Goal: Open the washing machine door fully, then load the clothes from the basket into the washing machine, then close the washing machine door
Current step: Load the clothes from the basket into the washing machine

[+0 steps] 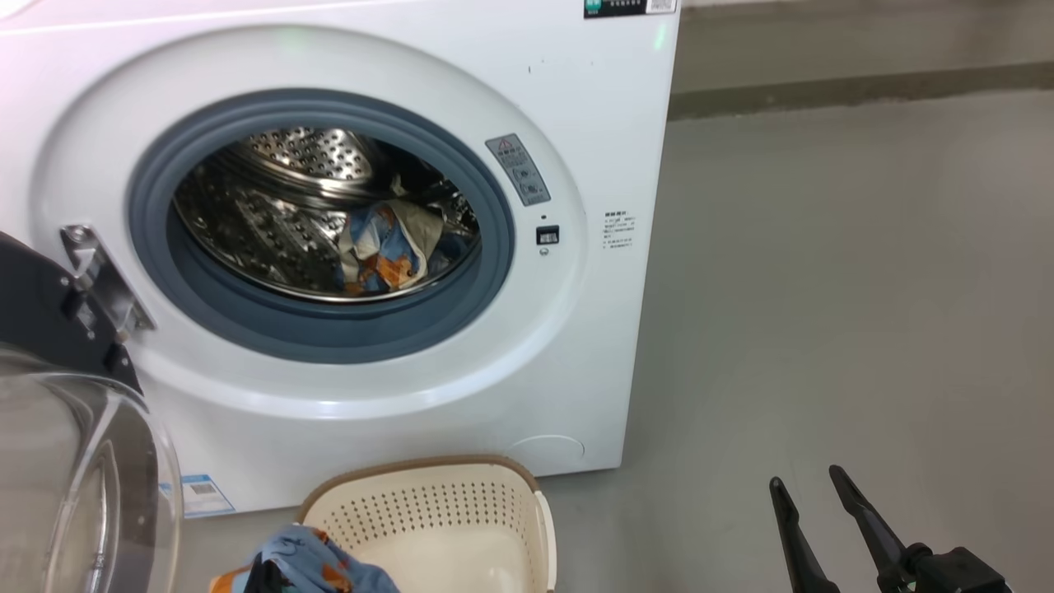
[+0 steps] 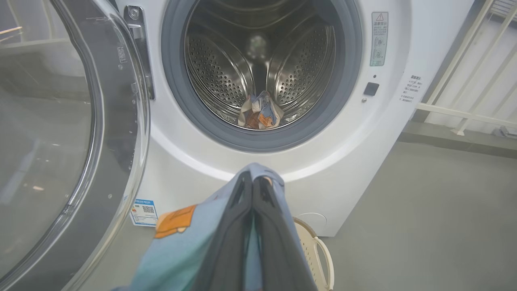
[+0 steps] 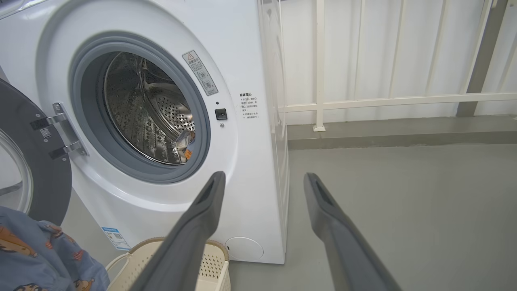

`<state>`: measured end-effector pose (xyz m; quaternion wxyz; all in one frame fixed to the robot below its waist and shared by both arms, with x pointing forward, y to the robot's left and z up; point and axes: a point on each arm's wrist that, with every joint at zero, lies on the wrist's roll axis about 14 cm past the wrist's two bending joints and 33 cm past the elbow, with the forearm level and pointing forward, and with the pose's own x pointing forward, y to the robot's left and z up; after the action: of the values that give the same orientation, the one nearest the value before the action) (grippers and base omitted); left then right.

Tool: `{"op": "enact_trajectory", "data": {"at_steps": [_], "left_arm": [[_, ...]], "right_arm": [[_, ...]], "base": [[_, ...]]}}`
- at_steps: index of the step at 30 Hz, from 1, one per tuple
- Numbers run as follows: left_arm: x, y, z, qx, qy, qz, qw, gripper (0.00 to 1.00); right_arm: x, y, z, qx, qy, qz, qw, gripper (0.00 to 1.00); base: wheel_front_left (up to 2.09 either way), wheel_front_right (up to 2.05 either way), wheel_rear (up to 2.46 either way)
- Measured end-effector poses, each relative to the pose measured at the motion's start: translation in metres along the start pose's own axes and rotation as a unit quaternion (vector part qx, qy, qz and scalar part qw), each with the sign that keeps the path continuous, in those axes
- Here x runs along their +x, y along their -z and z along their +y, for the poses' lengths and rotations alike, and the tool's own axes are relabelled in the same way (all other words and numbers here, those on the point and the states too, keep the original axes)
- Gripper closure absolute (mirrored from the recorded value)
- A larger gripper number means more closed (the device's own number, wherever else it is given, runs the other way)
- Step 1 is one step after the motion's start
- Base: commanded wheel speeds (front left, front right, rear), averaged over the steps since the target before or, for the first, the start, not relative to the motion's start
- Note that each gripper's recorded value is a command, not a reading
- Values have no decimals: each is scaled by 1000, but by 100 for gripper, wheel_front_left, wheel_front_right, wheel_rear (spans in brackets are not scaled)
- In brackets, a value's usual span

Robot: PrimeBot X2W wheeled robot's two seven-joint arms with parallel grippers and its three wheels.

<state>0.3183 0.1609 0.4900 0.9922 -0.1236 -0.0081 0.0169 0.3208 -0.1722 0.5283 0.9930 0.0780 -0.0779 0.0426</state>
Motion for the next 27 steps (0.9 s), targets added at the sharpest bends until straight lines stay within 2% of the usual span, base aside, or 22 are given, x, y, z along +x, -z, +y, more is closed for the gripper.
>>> {"op": "enact_trajectory", "data": {"at_steps": [18,27], "left_arm": [[-3,-10,-6,1,3,-15,1000,100],[41,-34,-39,-25,52,-53,997,100]], "right_arm": [[-5,-1,-2,-4,1,-1,1000,0],[-4,9,-3,6,11,15,1000,0]], "base": [[0,0,0],[0,0,0]]}}
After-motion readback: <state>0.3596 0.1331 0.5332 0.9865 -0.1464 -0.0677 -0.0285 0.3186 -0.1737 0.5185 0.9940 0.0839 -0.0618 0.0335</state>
